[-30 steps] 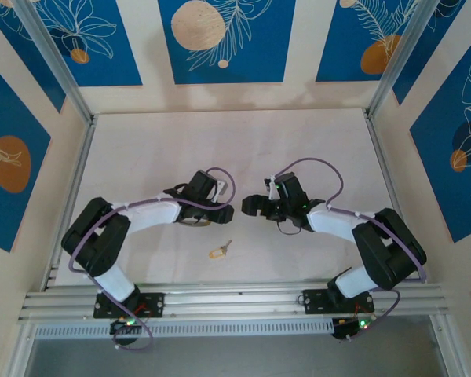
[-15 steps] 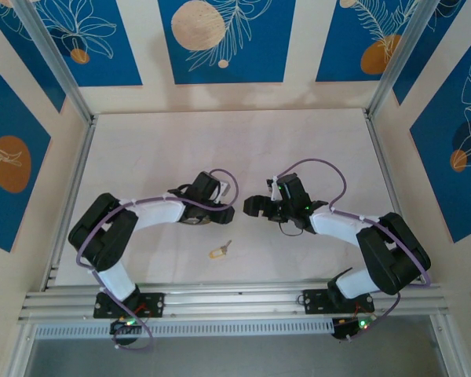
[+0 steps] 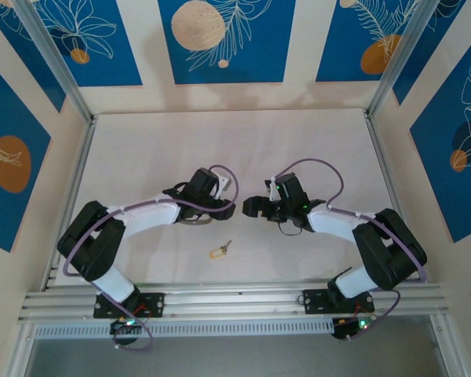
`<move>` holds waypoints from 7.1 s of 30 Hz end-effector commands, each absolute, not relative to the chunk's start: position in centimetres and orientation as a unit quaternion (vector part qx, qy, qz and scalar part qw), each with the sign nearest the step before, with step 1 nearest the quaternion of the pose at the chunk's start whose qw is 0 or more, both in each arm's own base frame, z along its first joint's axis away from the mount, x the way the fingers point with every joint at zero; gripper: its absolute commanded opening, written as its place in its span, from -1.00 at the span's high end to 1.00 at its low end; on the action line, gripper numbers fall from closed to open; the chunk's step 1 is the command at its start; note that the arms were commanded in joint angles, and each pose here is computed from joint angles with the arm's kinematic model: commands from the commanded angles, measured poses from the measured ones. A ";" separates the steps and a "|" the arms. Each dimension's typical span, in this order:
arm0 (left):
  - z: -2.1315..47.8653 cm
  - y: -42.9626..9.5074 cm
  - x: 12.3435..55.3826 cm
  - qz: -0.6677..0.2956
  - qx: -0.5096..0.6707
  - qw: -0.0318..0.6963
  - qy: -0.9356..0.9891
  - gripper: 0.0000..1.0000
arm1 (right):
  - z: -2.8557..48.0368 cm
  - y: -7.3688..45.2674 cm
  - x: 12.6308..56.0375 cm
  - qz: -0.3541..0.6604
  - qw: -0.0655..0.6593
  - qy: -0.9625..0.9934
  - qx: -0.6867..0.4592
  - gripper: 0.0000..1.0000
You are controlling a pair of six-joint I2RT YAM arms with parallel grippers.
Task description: Put the keys on the keyring
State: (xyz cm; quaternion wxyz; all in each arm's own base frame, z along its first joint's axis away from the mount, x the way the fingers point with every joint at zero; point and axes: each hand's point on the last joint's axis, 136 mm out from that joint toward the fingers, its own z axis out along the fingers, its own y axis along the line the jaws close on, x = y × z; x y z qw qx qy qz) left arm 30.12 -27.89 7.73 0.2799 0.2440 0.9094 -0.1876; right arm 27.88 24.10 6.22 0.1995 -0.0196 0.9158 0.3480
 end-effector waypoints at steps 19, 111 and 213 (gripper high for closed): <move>13.8 -22.8 34.9 -0.190 0.145 0.329 0.913 -0.48 | 6.6 34.5 30.5 0.453 0.166 0.834 -0.267 -0.04; 9.5 -27.2 26.7 -0.176 0.292 0.212 0.916 -0.23 | 5.8 22.2 28.7 0.369 0.210 0.903 -0.061 -0.40; 4.6 -27.2 28.8 -0.116 0.263 0.227 0.931 0.45 | 5.1 21.2 28.7 0.367 0.209 0.905 -0.053 -0.40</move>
